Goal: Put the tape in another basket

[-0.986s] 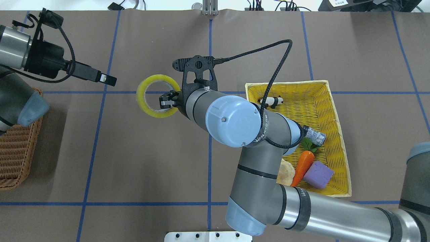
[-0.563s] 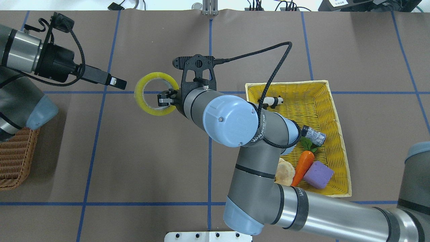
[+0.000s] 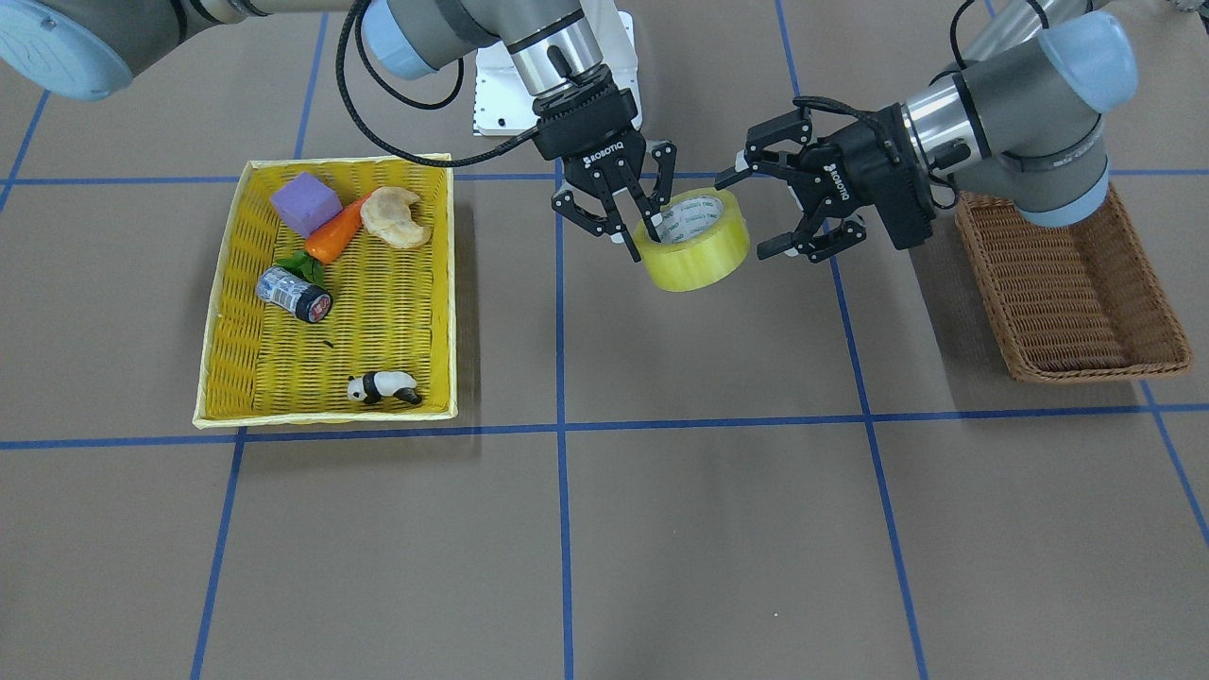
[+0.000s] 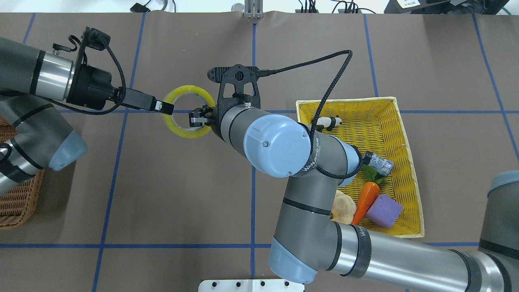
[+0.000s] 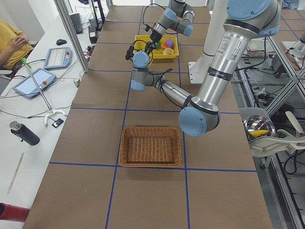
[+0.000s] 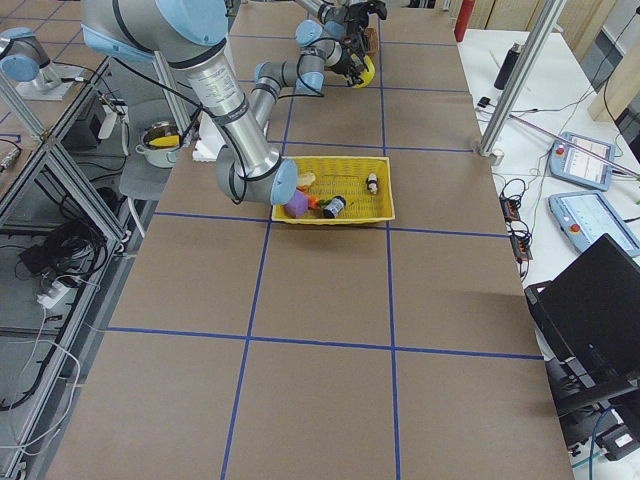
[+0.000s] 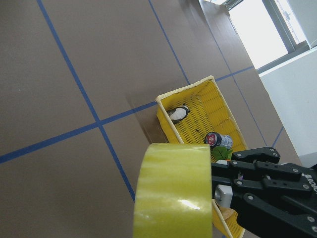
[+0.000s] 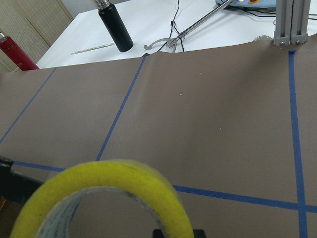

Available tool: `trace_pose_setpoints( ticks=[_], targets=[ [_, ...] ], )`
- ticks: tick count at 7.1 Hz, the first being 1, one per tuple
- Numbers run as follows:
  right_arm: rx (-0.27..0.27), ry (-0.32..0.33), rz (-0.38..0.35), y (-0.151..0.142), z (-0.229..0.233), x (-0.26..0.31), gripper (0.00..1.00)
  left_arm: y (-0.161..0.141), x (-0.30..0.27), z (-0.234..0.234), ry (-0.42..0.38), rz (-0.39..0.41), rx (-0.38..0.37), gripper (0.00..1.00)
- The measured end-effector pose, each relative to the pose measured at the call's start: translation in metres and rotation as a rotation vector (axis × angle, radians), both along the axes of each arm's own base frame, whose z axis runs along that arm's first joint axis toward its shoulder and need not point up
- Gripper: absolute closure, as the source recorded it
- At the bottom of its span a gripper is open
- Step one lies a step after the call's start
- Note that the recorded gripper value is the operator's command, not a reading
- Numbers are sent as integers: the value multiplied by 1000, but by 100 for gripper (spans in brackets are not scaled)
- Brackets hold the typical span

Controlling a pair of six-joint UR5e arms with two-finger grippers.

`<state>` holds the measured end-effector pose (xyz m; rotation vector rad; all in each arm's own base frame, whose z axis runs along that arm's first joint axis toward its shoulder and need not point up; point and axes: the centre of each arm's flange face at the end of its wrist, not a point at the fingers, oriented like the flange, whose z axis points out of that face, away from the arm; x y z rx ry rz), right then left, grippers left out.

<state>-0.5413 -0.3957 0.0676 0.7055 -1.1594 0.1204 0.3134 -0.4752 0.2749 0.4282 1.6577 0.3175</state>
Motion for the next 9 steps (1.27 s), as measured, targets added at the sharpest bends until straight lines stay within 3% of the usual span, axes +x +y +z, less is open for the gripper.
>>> trace_pose_setpoints(
  ticks=[3,4,5,6,9],
  targets=[
    [4,-9,-2,2,-6,0,100,2,3,0,10,1,4,2],
    [4,-10,-4,3,-6,0,100,3,3,0,12,2,5,31],
    [5,-11,-6,4,-6,-1,34,3,3,0,14,1,7,99],
    [7,-16,-6,4,-6,-1,1,3,3,1,15,2,-1,100],
    [12,-55,7,8,-7,3,0,4,1,1,22,9,-49,100]
  ],
)
